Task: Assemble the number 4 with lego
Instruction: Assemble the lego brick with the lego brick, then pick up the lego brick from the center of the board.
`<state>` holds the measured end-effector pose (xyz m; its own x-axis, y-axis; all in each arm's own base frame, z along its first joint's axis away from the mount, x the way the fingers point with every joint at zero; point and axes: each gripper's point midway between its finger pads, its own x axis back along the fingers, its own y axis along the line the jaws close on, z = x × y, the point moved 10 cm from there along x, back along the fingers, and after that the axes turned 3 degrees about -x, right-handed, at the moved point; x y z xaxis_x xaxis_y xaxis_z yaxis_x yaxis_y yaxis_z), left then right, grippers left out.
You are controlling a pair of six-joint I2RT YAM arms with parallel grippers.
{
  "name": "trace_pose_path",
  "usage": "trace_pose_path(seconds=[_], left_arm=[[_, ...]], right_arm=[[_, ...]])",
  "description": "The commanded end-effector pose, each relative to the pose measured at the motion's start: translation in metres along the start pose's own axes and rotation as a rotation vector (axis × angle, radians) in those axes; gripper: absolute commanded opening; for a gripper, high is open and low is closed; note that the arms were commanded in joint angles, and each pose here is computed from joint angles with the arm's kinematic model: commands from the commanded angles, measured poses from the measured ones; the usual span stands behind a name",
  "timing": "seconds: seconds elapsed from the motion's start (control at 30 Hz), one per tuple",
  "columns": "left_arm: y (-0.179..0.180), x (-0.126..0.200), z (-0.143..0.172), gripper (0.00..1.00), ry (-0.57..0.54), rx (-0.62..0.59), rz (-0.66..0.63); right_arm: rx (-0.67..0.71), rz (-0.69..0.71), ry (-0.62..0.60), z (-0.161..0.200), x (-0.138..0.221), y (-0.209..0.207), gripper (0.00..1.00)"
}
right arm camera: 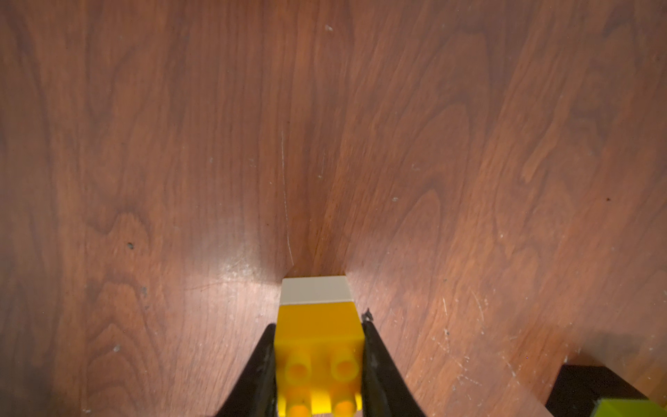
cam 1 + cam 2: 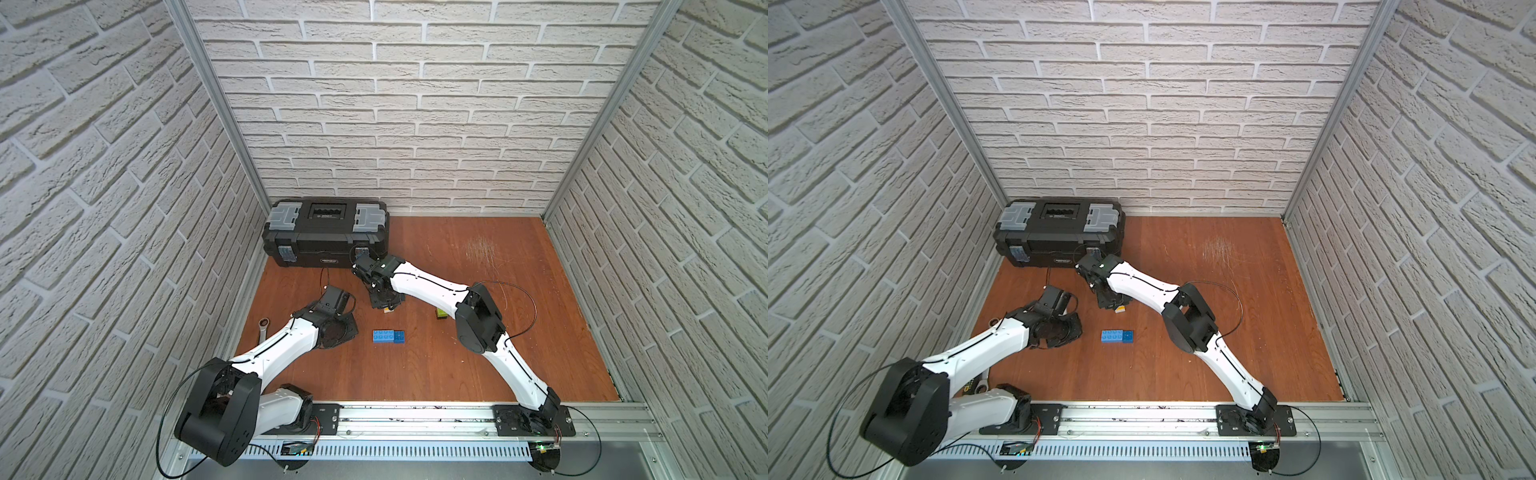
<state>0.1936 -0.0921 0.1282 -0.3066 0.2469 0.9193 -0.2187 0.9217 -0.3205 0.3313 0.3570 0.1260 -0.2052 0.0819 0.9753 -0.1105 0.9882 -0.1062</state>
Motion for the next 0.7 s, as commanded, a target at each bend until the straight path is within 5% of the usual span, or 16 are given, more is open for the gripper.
trace_pose_path(seconds=[0.0, 0.5, 0.67], left_arm=[[0.001, 0.000, 0.002, 0.19, 0.013, 0.022, 0.021], [-0.012, -0.011, 0.015, 0.18, 0.048, 0.003, 0.053], [-0.013, -0.016, 0.021, 0.17, 0.064, -0.002, 0.047]], right_arm=[[0.073, 0.198, 0.397, 0.073, -0.141, -0.015, 0.02], [0.111, 0.192, 0.402, 0.069, -0.145, -0.011, 0.02], [0.096, 0.090, 0.233, 0.040, -0.084, -0.006, 0.02]])
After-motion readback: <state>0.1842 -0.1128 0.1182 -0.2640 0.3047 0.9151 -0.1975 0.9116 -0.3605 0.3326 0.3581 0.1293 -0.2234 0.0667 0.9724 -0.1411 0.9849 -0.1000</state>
